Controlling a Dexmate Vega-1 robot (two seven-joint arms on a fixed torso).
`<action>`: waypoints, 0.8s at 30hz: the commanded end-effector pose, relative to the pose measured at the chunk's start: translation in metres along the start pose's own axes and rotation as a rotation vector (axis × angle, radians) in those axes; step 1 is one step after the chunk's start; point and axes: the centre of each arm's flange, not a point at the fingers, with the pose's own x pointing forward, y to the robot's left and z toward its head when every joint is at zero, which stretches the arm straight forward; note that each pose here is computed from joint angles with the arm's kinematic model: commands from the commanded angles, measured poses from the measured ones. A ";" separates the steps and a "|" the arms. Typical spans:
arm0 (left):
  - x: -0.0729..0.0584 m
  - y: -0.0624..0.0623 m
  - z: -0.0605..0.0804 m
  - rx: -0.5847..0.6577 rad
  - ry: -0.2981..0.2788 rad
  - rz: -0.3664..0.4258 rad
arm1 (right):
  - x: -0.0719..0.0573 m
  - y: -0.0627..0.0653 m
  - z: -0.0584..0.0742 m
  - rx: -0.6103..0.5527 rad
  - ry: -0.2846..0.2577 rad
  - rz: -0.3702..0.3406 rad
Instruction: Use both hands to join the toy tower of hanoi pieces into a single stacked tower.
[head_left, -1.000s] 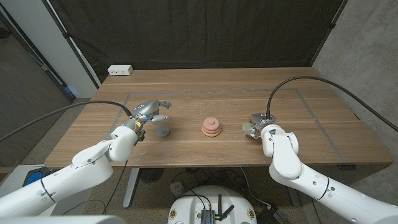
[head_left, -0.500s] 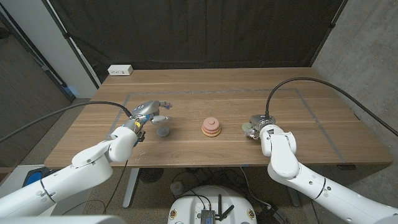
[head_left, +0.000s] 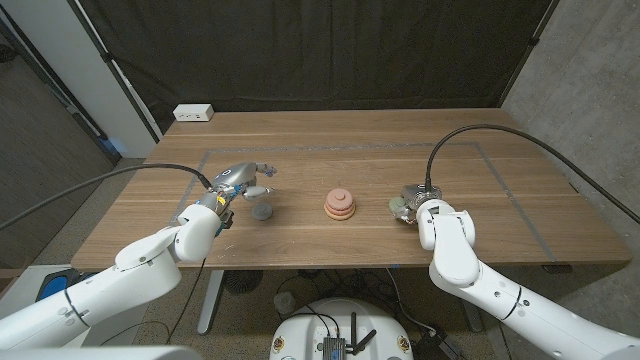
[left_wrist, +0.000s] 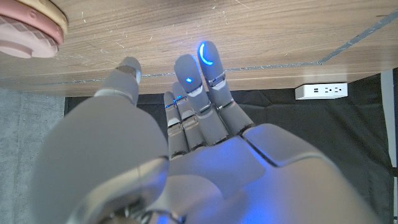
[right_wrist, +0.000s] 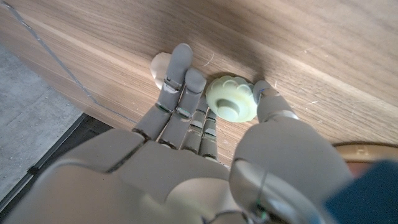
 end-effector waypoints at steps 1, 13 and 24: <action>-0.001 -0.001 0.000 -0.006 0.002 0.002 | 0.001 0.003 -0.001 0.009 -0.006 -0.037; -0.004 0.001 -0.002 -0.008 0.008 0.013 | 0.002 0.000 -0.003 0.021 -0.006 -0.067; -0.004 0.004 -0.001 -0.002 0.009 0.020 | -0.002 -0.006 -0.003 0.044 -0.020 -0.098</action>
